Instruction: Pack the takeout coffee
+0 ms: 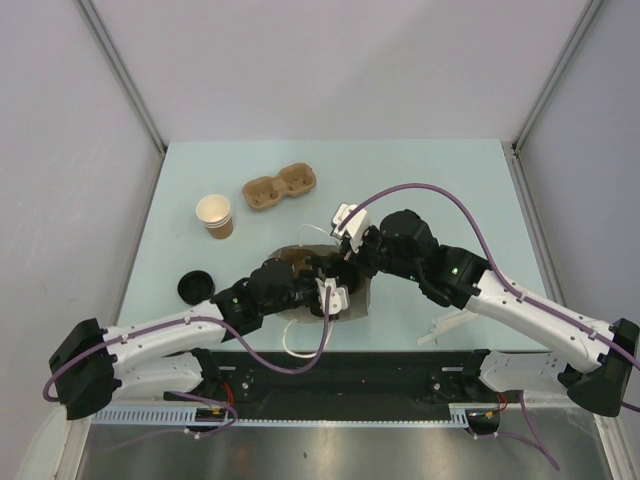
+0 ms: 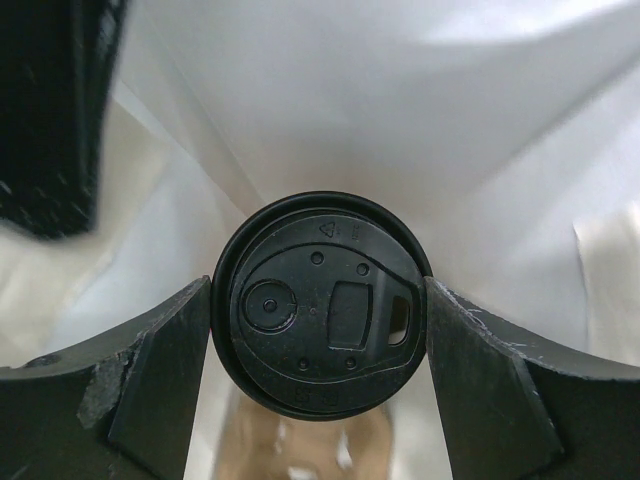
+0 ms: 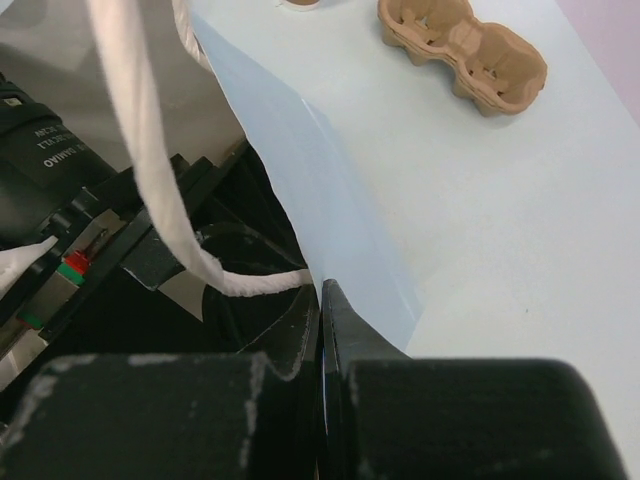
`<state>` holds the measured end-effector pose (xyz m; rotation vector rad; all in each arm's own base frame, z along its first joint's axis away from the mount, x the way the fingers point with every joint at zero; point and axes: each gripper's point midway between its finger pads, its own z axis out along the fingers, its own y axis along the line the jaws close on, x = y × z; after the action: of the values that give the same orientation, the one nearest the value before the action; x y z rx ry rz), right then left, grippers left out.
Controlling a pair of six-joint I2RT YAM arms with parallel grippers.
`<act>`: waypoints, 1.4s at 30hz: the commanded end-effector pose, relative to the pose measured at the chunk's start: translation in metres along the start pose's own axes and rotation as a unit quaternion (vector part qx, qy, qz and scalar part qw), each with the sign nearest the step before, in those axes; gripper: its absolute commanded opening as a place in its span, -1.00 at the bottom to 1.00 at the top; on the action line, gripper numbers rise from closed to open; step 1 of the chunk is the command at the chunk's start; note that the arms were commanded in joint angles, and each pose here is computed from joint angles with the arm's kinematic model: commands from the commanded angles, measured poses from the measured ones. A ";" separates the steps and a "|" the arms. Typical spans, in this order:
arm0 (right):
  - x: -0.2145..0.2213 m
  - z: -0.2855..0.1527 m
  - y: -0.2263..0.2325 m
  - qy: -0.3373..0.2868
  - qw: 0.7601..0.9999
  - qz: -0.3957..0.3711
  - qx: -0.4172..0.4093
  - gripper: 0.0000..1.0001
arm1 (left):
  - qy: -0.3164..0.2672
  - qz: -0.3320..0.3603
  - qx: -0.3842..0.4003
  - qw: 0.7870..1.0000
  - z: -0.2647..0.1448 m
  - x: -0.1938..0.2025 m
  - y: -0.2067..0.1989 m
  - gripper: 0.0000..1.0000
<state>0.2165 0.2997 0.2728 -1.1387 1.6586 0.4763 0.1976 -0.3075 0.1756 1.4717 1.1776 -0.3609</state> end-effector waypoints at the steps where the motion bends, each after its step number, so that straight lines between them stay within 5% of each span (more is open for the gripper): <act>1: -0.014 -0.002 0.007 -0.028 0.999 0.012 -0.015 -1.00 | -0.047 -0.004 -0.004 0.999 0.008 -0.021 0.007 -1.00; 24: -0.008 0.000 0.003 -0.023 0.999 0.019 -0.030 -1.00 | 0.002 -0.016 0.033 0.999 0.022 0.016 0.005 -1.00; 42: -0.003 0.016 -0.015 -0.029 0.995 0.068 -0.073 -1.00 | 0.075 -0.099 0.089 0.988 0.038 0.060 0.018 -1.00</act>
<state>0.2405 0.2922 0.2649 -1.1082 1.7034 0.5715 0.2431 -0.3130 0.1326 1.5616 1.3731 -0.4668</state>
